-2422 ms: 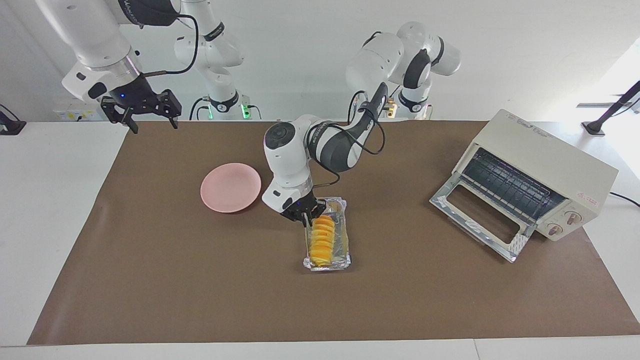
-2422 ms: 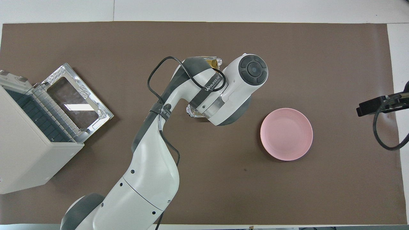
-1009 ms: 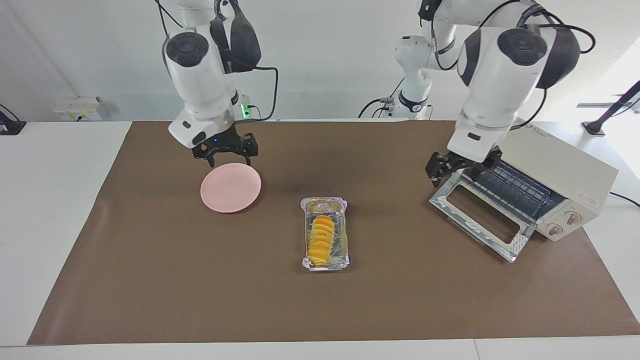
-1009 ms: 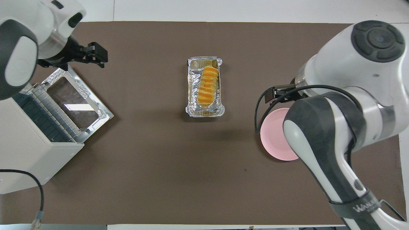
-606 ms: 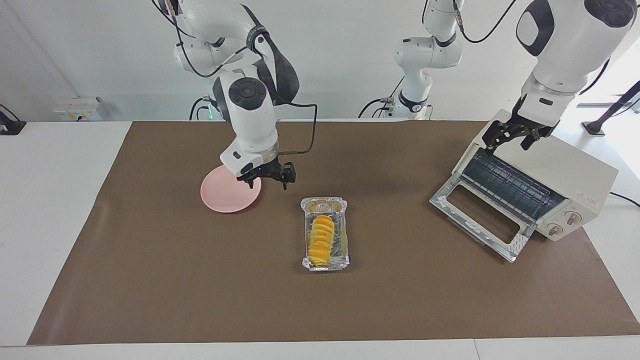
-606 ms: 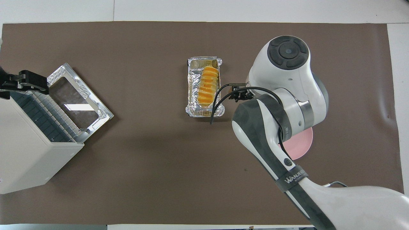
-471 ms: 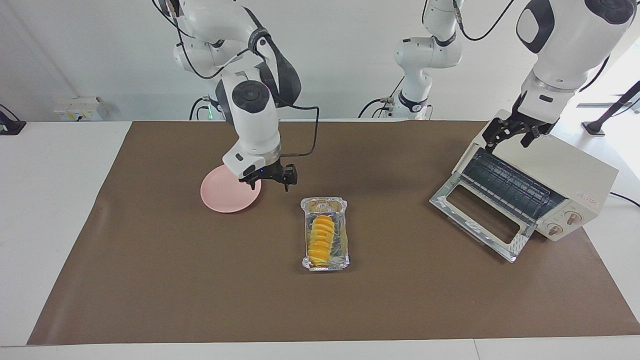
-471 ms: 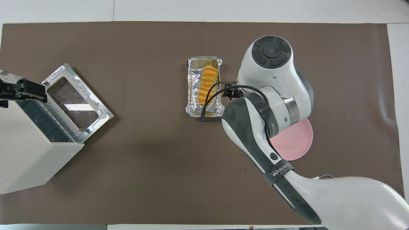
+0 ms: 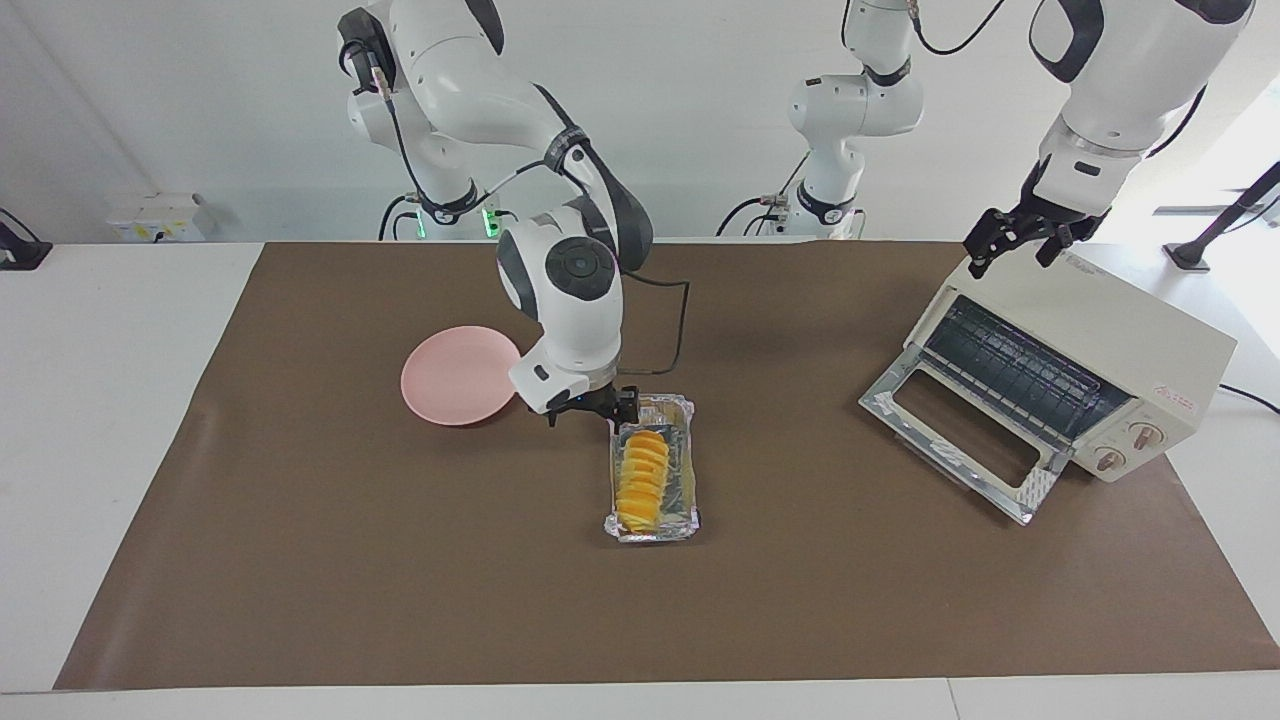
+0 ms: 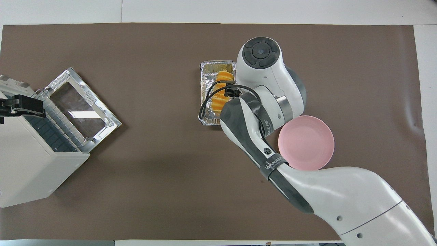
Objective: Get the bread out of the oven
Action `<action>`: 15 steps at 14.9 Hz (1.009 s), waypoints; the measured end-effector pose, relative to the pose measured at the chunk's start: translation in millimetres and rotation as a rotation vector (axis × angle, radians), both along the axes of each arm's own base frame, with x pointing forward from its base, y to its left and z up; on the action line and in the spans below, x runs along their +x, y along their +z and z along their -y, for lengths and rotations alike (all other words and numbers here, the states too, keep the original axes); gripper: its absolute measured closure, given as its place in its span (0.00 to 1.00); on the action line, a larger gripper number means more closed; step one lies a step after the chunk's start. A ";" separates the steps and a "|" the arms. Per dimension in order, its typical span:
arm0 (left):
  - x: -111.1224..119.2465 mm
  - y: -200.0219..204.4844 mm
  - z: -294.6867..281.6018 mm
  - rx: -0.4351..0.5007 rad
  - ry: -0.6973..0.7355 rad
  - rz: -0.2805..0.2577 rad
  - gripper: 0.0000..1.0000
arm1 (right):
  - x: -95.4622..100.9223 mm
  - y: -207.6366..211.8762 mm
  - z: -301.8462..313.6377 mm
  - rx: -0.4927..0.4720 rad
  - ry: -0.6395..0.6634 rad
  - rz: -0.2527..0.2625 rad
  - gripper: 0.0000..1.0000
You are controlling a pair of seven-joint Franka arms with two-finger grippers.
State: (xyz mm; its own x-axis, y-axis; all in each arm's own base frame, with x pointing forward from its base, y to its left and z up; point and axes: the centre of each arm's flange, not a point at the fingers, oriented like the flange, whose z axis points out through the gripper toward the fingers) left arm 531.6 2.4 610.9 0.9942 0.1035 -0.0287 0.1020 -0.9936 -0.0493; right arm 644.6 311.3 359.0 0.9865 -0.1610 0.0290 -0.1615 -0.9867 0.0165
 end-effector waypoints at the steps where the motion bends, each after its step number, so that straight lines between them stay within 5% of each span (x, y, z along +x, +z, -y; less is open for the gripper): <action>1: 2.5 -0.1 1.3 -0.002 -0.007 -0.004 0.00 | 1.5 -4.9 -0.3 0.000 0.000 0.000 0.00; 12: 5.5 -0.5 35.4 -0.043 -0.064 -0.009 0.00 | 10.1 -26.7 -4.7 0.000 0.060 0.045 0.01; 15: 6.0 0.3 34.7 -0.059 -0.059 -0.004 0.00 | 9.0 -30.6 -6.0 -0.003 0.082 0.040 0.08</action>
